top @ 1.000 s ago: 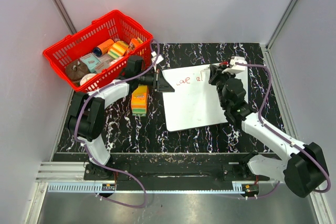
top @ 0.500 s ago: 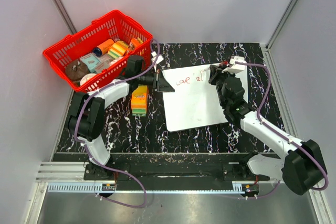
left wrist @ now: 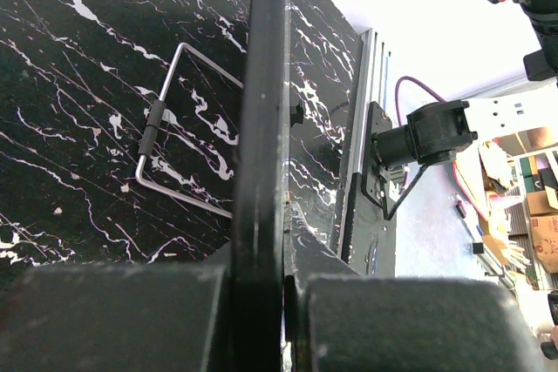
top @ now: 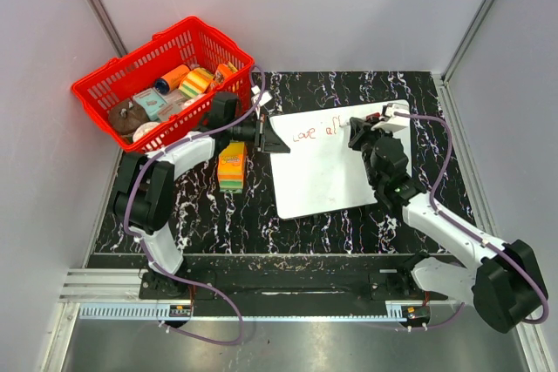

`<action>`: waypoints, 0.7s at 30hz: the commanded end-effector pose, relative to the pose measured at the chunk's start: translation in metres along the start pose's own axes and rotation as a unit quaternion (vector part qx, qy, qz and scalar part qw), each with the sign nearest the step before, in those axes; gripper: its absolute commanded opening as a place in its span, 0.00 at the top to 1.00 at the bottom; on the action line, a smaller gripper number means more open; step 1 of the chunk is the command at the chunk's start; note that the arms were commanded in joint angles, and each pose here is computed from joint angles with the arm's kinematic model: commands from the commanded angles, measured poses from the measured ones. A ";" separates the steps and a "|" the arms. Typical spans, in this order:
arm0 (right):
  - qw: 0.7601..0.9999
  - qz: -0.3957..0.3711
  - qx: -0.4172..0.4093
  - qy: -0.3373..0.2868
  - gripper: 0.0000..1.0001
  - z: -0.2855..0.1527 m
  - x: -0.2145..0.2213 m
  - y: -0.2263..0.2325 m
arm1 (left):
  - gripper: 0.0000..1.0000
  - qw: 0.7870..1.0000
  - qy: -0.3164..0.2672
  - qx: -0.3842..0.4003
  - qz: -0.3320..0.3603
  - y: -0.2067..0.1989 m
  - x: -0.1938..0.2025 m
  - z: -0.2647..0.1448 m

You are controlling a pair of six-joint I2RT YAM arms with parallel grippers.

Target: Write a sentence on the whiteboard

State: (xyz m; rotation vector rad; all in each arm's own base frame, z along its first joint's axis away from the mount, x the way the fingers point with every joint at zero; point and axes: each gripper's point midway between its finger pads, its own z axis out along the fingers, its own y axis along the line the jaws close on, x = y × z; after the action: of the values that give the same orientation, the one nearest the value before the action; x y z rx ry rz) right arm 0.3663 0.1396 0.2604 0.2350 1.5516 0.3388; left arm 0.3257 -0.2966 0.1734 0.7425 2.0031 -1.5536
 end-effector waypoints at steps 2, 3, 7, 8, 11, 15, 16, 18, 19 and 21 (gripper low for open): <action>1.000 -0.003 0.005 0.027 1.00 -0.007 0.016 -0.009 | 1.00 0.992 0.000 -0.083 0.092 0.044 0.003 0.007; 1.000 -0.002 0.003 0.029 1.00 -0.008 0.017 -0.008 | 1.00 0.992 0.000 -0.083 0.091 0.045 0.003 0.007; 0.999 -0.001 0.007 0.036 1.00 -0.011 0.021 -0.011 | 1.00 0.992 0.000 -0.084 0.092 0.045 0.003 0.007; 0.999 -0.001 0.006 0.038 1.00 -0.011 0.022 -0.011 | 1.00 0.992 0.001 -0.082 0.092 0.044 0.003 0.008; 0.999 0.000 0.008 0.039 1.00 -0.013 0.023 -0.013 | 1.00 0.992 0.001 -0.084 0.092 0.044 0.003 0.008; 0.999 -0.003 0.008 0.042 1.00 -0.014 0.022 -0.013 | 1.00 0.992 0.002 -0.084 0.091 0.044 0.004 0.008; 0.999 -0.005 0.009 0.045 1.00 -0.014 0.024 -0.013 | 1.00 0.992 0.002 -0.084 0.092 0.044 0.004 0.008; 0.999 -0.006 0.010 0.045 1.00 -0.014 0.024 -0.014 | 1.00 0.992 0.002 -0.085 0.092 0.044 0.003 0.008; 0.999 -0.006 0.010 0.046 1.00 -0.014 0.024 -0.014 | 1.00 0.992 0.002 -0.085 0.092 0.044 0.003 0.008; 0.999 -0.006 0.015 0.043 1.00 -0.015 0.022 -0.016 | 1.00 0.992 0.002 -0.086 0.092 0.045 0.004 0.008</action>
State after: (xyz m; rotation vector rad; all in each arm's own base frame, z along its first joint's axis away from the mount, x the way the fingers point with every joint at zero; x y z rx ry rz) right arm 0.3556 0.1375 0.2450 0.2361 1.6006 0.3513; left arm 0.3250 -0.2961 0.1722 0.7339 2.0186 -1.5542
